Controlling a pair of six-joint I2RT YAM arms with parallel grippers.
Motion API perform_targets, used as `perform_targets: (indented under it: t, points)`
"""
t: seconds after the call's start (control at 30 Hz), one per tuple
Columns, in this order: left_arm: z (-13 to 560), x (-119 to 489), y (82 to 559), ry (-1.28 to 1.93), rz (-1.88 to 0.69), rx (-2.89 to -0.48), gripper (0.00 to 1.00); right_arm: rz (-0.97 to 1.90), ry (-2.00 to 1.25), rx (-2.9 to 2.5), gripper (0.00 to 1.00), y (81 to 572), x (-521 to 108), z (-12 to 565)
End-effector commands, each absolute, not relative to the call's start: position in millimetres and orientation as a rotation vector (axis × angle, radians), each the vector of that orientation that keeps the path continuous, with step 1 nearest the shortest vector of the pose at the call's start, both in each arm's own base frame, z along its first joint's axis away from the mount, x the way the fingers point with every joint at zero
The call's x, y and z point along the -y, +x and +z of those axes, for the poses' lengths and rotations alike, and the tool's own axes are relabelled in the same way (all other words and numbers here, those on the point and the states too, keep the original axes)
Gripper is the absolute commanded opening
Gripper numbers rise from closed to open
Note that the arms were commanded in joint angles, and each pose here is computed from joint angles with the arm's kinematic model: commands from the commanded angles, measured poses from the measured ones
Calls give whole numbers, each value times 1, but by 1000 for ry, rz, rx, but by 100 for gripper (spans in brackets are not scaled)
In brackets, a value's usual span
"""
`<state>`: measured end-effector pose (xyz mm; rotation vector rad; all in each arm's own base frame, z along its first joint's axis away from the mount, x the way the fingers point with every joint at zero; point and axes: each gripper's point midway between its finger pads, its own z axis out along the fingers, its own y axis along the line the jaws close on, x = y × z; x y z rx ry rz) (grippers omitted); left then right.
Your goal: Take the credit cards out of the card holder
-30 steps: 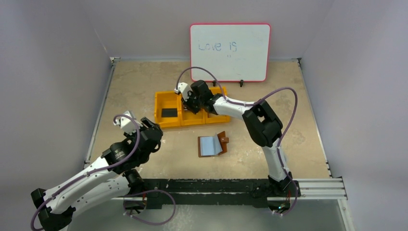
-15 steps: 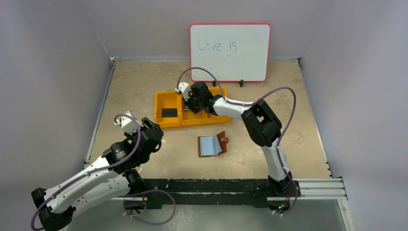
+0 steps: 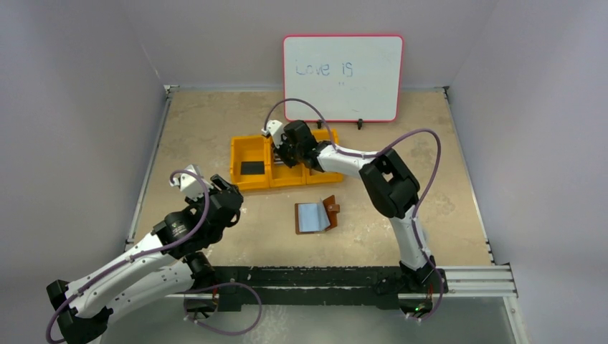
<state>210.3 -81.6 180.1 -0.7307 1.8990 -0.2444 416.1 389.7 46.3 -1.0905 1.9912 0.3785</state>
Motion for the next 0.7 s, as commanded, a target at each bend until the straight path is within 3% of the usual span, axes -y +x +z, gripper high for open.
perform_targets:
  t: [0.0, 0.27, 0.53, 0.67]
  points:
    - [186, 84, 214, -750, -267, -1875, 57, 461, -1010, -1822, 3, 414, -399, 145]
    - [182, 93, 218, -735, -280, -1889, 57, 744, -780, -1875, 26, 340, -368, 211]
    - [181, 103, 223, -729, -301, -1895, 57, 1011, -641, -2160, 25, 215, -356, 152]
    - [176, 112, 224, -703, -327, -1921, 58, 941, -592, -2310, 20, 194, -345, 111]
